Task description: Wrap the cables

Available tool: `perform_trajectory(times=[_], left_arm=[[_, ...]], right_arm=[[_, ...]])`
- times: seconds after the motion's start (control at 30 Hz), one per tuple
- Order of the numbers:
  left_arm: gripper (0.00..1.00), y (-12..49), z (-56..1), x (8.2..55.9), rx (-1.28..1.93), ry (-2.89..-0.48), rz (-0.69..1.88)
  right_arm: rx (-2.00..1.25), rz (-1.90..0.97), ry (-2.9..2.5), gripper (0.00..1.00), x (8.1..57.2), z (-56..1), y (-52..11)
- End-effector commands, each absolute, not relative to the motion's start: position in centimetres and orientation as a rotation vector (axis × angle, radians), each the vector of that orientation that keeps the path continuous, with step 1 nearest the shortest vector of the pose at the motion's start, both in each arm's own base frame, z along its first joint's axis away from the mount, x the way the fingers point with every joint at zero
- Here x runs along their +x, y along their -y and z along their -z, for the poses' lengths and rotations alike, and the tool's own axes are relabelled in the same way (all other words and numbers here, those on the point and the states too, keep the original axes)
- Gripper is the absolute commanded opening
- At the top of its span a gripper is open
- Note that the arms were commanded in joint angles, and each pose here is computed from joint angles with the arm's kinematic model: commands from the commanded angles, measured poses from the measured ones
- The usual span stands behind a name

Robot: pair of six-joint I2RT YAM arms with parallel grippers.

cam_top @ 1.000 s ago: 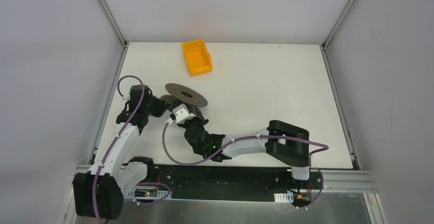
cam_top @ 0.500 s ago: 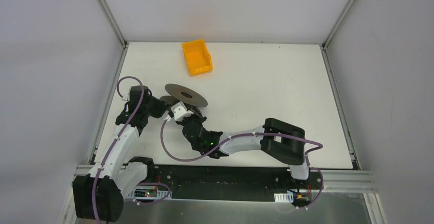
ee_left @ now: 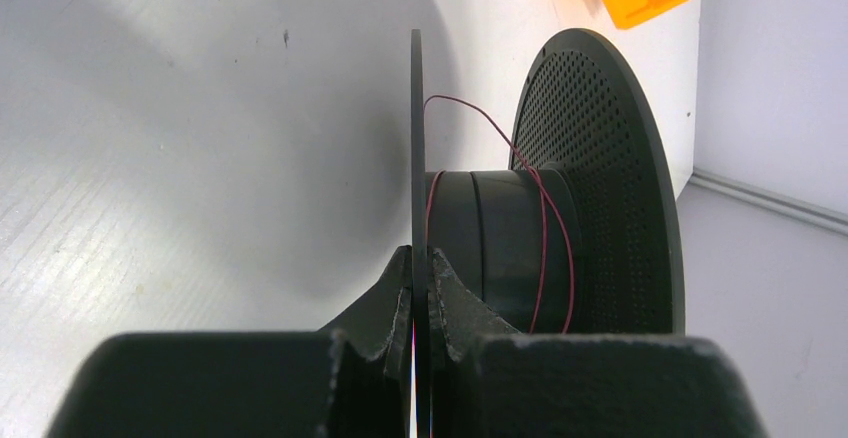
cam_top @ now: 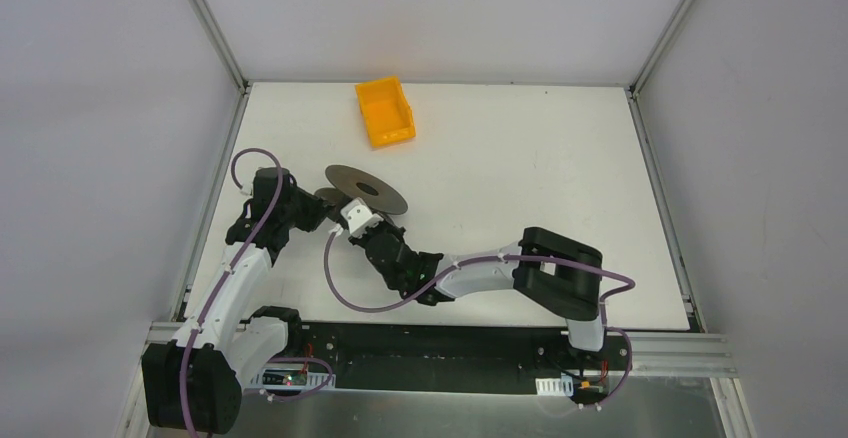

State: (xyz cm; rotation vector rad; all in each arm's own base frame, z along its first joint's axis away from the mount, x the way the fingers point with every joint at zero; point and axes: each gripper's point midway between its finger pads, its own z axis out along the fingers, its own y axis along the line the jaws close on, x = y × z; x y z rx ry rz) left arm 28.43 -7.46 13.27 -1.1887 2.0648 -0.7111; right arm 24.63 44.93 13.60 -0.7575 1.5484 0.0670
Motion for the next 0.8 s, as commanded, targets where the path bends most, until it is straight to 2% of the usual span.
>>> perform_trajectory(times=[0.0, 0.27, 0.77], left_arm=[[0.00, 8.5, -16.0, 29.3, -1.071, -2.020, 0.821], [0.00, 8.9, -16.2, 29.3, -1.007, -2.038, 0.840], [0.00, 9.4, -15.5, 29.7, -0.925, -2.077, 0.840]], right_arm=[[-0.696, -0.175, -1.517, 0.00, 24.6, -16.9, -45.3], [-0.723, -0.220, -1.509, 0.00, 24.2, -16.7, -45.5], [-0.720, -0.309, -1.565, 0.25, 22.5, -18.7, -42.9]])
